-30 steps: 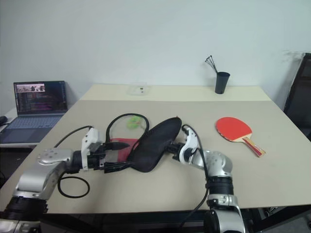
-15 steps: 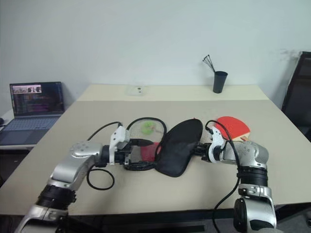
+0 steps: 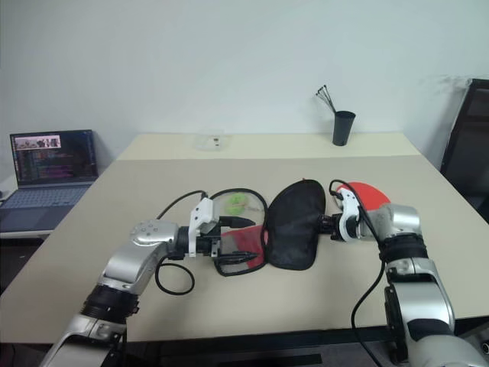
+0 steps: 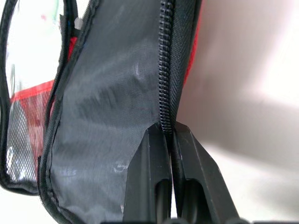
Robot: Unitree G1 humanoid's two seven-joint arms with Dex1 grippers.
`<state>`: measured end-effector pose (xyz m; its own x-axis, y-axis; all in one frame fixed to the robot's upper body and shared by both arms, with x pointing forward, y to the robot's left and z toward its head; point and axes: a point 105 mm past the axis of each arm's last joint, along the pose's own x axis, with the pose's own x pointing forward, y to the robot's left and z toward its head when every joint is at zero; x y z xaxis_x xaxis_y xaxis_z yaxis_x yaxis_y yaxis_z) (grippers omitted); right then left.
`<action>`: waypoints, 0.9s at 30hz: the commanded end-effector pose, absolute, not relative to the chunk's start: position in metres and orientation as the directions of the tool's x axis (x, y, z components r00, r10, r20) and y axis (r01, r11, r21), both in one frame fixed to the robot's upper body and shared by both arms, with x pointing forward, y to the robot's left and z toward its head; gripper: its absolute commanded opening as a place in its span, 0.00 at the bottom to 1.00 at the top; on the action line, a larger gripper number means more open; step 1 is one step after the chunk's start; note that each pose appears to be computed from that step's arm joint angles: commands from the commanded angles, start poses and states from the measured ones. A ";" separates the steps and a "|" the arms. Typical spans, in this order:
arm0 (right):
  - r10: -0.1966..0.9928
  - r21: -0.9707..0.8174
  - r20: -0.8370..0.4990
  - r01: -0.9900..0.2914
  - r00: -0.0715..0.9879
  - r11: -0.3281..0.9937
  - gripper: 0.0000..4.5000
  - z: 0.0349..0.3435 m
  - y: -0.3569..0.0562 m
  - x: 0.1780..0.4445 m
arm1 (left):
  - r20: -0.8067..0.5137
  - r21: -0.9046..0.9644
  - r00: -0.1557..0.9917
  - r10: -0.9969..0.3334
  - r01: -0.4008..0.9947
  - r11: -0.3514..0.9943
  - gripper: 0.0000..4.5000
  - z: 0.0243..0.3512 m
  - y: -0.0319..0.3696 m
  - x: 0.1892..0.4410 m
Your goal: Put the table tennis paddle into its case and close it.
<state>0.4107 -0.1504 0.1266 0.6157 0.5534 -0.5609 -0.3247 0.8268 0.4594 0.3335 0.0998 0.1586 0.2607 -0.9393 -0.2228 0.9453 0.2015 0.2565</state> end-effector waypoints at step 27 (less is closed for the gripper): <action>0.537 0.149 -0.312 -0.518 0.784 0.842 1.00 0.213 -0.193 0.430 | -0.159 0.287 0.257 -0.953 0.936 0.204 1.00 0.169 0.084 0.333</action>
<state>0.4325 -0.1917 0.1793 0.7548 0.5008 -0.4236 -0.4455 0.8654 0.2292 0.3331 0.0881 0.1553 0.2583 -0.9479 -0.1865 0.9476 0.2109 0.2401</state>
